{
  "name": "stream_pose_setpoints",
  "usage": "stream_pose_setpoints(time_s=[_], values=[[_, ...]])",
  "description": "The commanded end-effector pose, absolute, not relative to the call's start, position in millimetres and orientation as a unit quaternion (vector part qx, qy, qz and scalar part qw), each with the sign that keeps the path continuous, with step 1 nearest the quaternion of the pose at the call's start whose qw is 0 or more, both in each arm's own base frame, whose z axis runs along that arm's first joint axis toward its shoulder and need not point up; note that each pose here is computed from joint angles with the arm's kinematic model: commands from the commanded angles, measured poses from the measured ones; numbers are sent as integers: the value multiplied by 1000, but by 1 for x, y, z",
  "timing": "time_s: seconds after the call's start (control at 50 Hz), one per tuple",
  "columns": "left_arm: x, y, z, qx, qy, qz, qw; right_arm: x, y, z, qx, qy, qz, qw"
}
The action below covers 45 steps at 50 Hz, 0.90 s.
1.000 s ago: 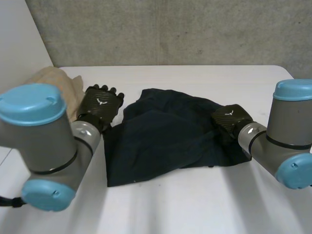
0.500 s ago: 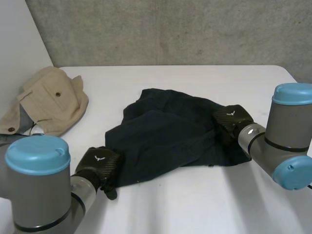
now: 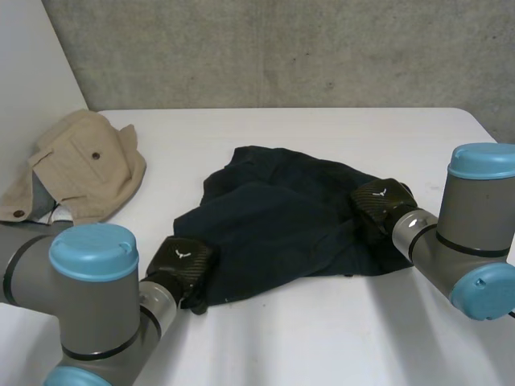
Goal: Fold the laundry.
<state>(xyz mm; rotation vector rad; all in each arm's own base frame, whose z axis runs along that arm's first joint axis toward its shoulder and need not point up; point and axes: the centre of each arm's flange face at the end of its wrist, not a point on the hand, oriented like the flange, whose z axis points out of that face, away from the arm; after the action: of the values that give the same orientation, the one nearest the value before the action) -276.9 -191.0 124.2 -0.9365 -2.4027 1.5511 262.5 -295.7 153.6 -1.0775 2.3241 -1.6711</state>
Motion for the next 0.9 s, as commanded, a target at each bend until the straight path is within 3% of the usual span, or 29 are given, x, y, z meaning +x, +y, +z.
stream_pose_setpoints(time_s=[0.02, 0.42, 0.58, 0.76, 0.9], values=[[-280, -194, 118, -319, -797, 510, 61, 262, -296, 154, -351, 759, -546, 41], [-285, -206, 115, -313, -791, 523, 60, 262, -292, 154, -356, 759, -543, 41], [-286, -211, 161, -289, -755, 585, 67, 260, -283, 190, -375, 730, -571, 27], [-277, -211, 240, -251, -690, 674, 82, 244, -255, 256, -467, 685, -557, -51], [-273, -204, 241, -267, -691, 668, 70, 240, -239, 252, -488, 710, -507, -37]])
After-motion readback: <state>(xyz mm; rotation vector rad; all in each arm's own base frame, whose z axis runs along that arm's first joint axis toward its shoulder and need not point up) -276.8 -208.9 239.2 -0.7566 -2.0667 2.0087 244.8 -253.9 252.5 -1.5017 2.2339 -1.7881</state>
